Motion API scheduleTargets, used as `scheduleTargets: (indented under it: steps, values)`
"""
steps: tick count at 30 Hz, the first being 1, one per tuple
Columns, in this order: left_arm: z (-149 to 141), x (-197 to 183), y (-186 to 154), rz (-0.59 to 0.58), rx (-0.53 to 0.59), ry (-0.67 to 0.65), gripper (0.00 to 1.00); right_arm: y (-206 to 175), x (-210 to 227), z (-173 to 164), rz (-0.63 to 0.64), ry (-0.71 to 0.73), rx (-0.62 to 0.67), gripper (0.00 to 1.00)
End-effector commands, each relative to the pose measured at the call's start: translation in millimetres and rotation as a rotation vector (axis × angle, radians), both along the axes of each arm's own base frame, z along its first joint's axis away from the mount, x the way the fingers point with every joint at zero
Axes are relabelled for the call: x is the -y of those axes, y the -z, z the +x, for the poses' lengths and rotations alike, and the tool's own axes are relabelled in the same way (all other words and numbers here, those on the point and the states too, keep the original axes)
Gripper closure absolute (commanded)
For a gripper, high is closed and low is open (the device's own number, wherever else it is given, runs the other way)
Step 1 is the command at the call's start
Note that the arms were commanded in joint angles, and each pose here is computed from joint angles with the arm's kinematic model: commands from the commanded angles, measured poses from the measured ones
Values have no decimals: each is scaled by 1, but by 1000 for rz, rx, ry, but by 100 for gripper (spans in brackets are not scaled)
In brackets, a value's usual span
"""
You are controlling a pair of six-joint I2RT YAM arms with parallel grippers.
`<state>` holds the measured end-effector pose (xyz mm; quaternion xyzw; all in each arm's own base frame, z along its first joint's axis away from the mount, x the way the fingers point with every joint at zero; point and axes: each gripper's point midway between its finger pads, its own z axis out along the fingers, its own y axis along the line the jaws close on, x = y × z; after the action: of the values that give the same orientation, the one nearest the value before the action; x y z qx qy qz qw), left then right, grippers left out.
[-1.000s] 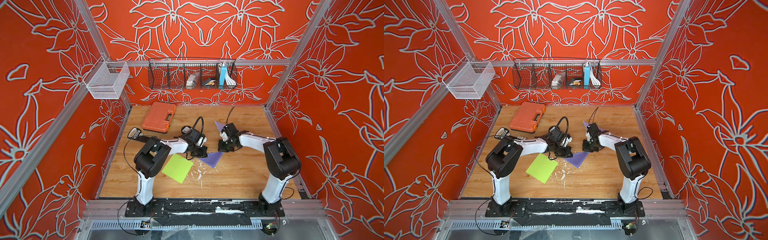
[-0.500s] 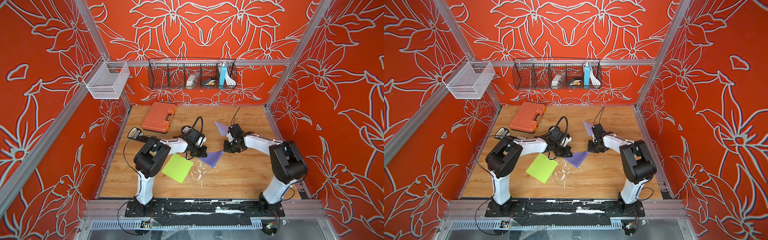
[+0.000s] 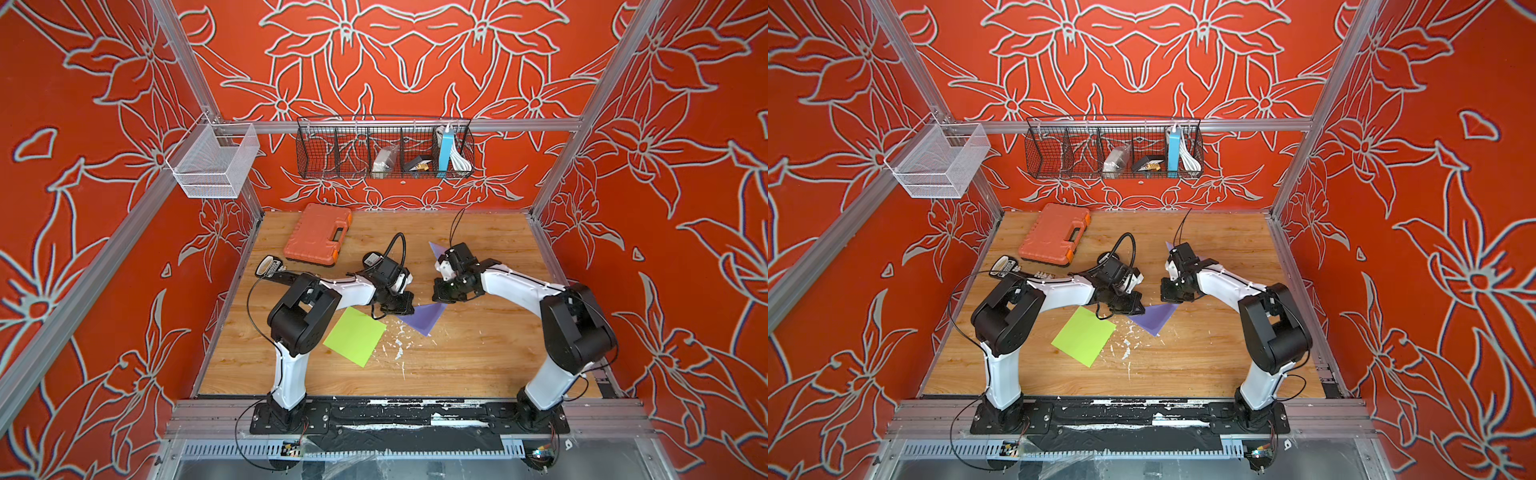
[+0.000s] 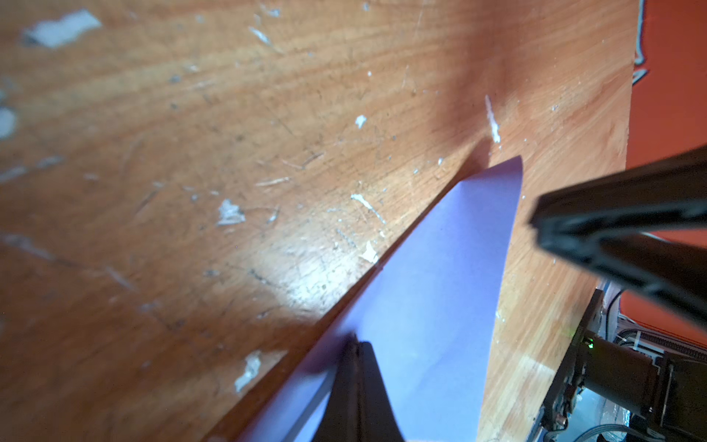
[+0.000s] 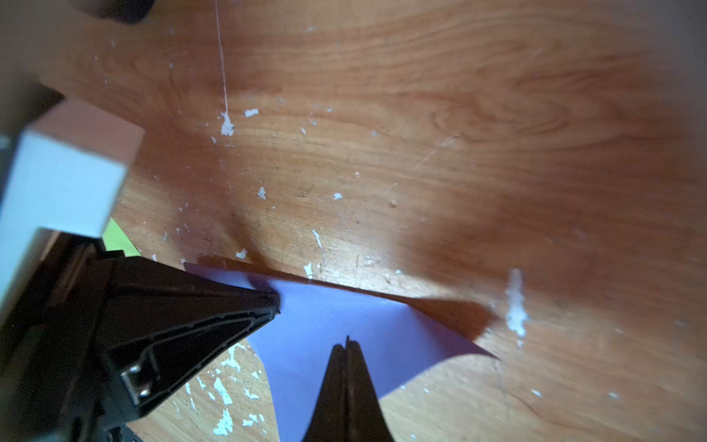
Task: Fold the square paper diagonally
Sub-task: Fold the paper at the center of the board.
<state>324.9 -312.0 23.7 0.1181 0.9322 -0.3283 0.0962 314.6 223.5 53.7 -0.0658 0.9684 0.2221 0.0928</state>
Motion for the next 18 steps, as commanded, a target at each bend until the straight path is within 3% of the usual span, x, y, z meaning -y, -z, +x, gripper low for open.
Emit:
scheduleTargets:
  steps: [1,9,18]
  values:
    - [-16,-17,30,89,-72,2,100,12,3,0,-34,17,-43,100]
    - [-16,-17,30,89,-73,1,100,36,33,-4,-171,45,-85,100]
    - [-16,-17,30,91,-74,3,100,53,59,-7,-236,64,-117,100]
